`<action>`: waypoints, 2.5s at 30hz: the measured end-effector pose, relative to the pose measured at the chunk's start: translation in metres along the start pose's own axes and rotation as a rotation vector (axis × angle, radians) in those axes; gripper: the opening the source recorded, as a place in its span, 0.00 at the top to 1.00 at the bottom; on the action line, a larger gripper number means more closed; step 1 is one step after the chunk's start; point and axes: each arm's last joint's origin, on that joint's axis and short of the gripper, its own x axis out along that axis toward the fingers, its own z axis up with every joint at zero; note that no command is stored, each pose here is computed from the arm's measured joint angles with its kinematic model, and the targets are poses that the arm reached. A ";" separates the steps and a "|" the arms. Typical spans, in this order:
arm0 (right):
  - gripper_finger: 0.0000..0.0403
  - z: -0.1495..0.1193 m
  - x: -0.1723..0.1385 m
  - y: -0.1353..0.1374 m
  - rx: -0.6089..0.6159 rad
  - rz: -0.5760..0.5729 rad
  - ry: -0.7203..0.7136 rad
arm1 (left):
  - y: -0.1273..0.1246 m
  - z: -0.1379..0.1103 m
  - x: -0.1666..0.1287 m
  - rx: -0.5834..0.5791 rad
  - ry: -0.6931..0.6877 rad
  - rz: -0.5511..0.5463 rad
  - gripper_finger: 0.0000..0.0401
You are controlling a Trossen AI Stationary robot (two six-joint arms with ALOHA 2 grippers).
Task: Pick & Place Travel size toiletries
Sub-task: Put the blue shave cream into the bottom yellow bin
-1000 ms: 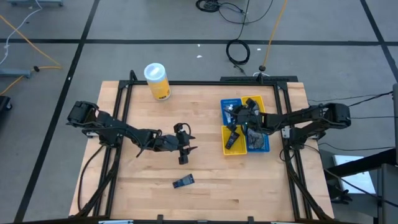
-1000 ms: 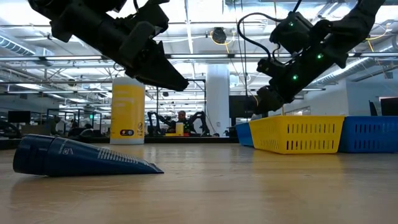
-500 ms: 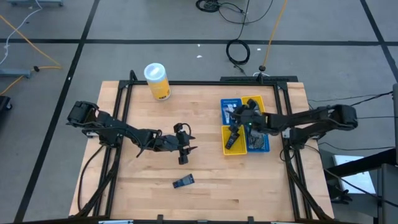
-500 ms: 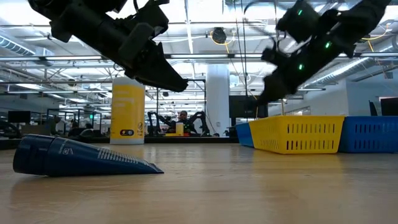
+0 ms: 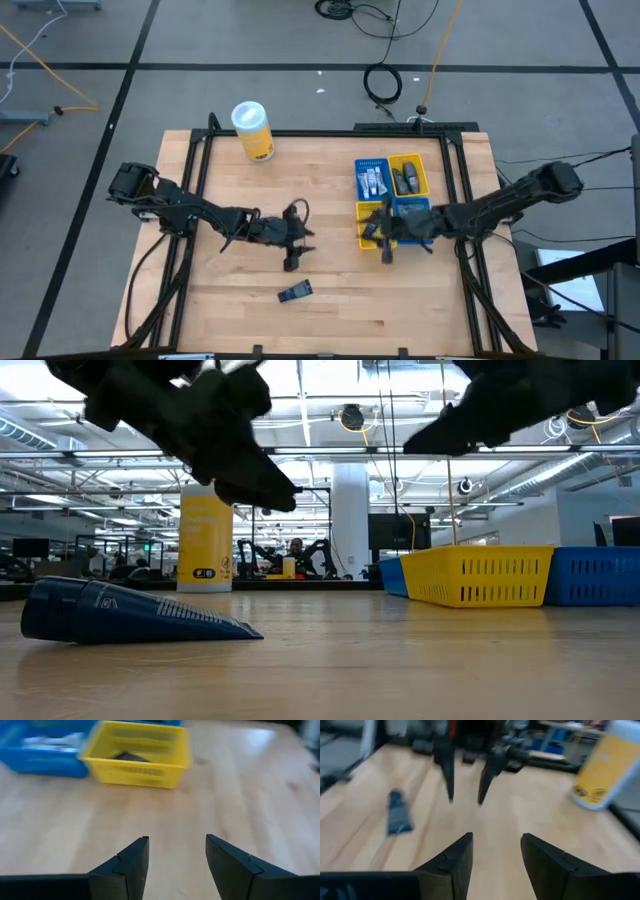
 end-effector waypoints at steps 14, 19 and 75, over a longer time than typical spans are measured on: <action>0.61 -0.015 0.023 0.042 -0.294 0.105 -0.072 | -0.116 -0.050 -0.055 0.264 0.207 -0.062 0.52; 0.61 -0.014 0.023 0.042 -0.272 0.101 -0.085 | -0.132 -0.062 -0.062 0.132 0.185 -0.092 0.52; 0.47 -0.027 0.039 -0.009 0.435 0.099 0.072 | -0.029 -0.011 0.034 0.252 -0.185 0.410 0.71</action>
